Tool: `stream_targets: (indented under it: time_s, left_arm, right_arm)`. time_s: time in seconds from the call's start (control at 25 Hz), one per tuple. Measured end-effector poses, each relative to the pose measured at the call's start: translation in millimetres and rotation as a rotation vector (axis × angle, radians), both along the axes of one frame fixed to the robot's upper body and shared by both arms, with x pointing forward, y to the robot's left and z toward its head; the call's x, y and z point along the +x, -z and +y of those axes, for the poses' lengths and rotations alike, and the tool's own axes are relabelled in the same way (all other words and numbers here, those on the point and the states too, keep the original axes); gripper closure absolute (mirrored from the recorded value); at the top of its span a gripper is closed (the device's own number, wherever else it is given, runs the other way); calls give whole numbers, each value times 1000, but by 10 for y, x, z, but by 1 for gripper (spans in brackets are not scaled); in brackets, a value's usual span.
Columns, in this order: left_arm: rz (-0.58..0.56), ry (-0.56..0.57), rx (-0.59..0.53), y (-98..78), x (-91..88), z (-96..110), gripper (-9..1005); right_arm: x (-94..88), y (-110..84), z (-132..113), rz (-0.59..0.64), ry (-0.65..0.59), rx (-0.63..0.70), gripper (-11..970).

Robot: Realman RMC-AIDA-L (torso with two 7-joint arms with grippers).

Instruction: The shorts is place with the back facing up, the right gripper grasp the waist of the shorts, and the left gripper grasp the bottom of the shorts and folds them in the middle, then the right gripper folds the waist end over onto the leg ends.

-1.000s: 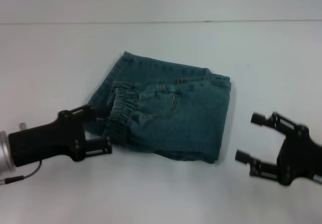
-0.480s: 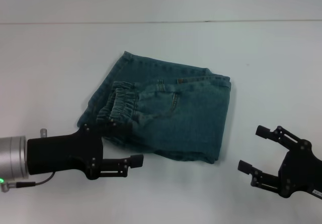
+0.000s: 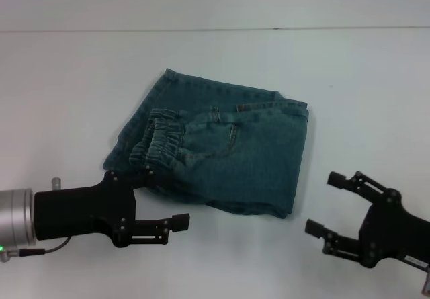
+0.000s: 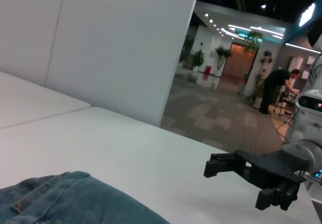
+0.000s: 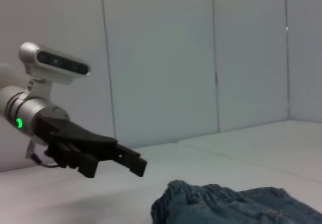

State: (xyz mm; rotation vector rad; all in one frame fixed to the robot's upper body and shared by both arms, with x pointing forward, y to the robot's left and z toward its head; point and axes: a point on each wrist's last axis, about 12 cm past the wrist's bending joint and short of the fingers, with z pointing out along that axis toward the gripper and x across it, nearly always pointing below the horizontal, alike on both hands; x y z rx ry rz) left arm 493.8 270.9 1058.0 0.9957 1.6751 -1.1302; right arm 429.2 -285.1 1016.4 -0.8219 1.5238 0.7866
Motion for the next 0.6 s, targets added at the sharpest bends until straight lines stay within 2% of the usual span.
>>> stream_targets:
  time_s: [0.2, 0.6]
  left_arm:
    - [11, 15, 19, -16, 44, -10, 132]
    - [12, 14, 22, -13, 44, -8, 132]
  right_arm:
    - [40, 3, 60, 5, -36, -7, 43]
    - [50, 32, 73, 19, -26, -15, 44]
